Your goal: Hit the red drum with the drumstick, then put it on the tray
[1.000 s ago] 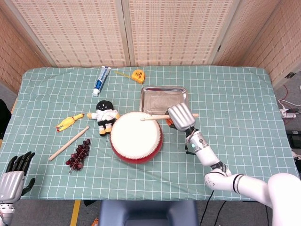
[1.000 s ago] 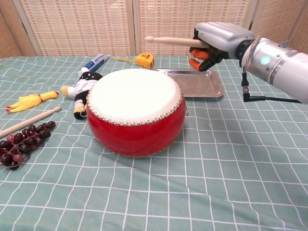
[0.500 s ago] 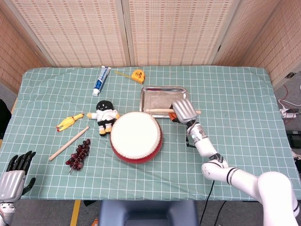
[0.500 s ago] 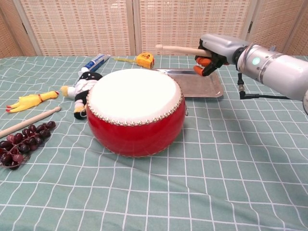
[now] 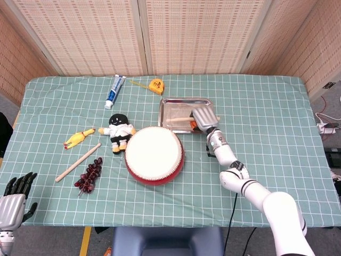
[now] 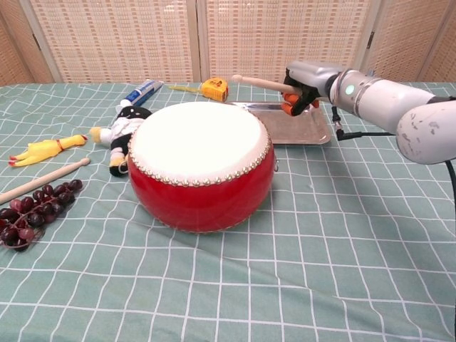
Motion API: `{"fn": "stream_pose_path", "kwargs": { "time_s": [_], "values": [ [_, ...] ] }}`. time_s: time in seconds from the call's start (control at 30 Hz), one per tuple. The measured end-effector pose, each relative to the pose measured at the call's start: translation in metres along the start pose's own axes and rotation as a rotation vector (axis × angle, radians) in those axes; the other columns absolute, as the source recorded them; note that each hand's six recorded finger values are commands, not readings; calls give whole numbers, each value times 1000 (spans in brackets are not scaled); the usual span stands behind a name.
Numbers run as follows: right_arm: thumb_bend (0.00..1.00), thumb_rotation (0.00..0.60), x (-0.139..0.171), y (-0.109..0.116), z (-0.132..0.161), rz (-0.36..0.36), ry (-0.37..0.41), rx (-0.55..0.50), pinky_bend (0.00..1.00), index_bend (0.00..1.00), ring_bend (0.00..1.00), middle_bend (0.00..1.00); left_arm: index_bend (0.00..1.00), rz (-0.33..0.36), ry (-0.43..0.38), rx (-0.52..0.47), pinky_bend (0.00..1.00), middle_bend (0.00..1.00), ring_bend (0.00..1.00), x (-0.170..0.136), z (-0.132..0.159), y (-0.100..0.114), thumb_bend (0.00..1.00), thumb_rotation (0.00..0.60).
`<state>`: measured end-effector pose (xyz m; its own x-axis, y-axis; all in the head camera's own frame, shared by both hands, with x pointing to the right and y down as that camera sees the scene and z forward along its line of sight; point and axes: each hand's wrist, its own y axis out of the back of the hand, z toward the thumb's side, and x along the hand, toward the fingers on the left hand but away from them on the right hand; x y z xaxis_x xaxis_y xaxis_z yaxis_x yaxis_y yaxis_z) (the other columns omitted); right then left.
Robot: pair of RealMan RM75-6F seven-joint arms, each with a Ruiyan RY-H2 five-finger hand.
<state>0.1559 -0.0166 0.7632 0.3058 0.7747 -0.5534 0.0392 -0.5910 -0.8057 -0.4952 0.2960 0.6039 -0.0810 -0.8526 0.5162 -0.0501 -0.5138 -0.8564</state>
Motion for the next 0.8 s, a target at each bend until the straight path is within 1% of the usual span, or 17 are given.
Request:
{"fn": "stream_pose_path", "kwargs": {
  "time_s": [0.17,0.3,0.43,0.5,0.53,0.63,0.8],
  "values": [
    [487,600,-8,-6,2,17,-17,15,507,670,436,481,79,-1,4,-1,20,50,82,0,-1,0,311,600],
    [480,600,-12,-11,4,32,-34,37,461,601,346,421,78,-5,8,-2,20,51,83,0,-2,-2,310,600],
    [469,600,-16,-17,6,53,-56,48,346,478,221,350,79,-7,11,-3,20,51,82,0,-4,-2,311,600],
    [466,600,-17,-18,9,59,-61,38,303,423,184,322,79,-7,12,-4,20,50,82,0,-5,-2,311,600],
    [464,600,-17,-18,10,58,-60,42,283,377,161,301,79,-7,13,-4,20,50,82,0,-5,-2,311,600],
    [458,600,-18,-17,13,55,-59,61,263,300,132,270,80,-7,14,-6,20,50,82,0,-6,-3,311,600],
    [451,600,-19,-20,14,69,-67,75,260,240,123,254,83,-7,14,-7,20,50,83,0,-6,-3,310,600]
  ]
}}
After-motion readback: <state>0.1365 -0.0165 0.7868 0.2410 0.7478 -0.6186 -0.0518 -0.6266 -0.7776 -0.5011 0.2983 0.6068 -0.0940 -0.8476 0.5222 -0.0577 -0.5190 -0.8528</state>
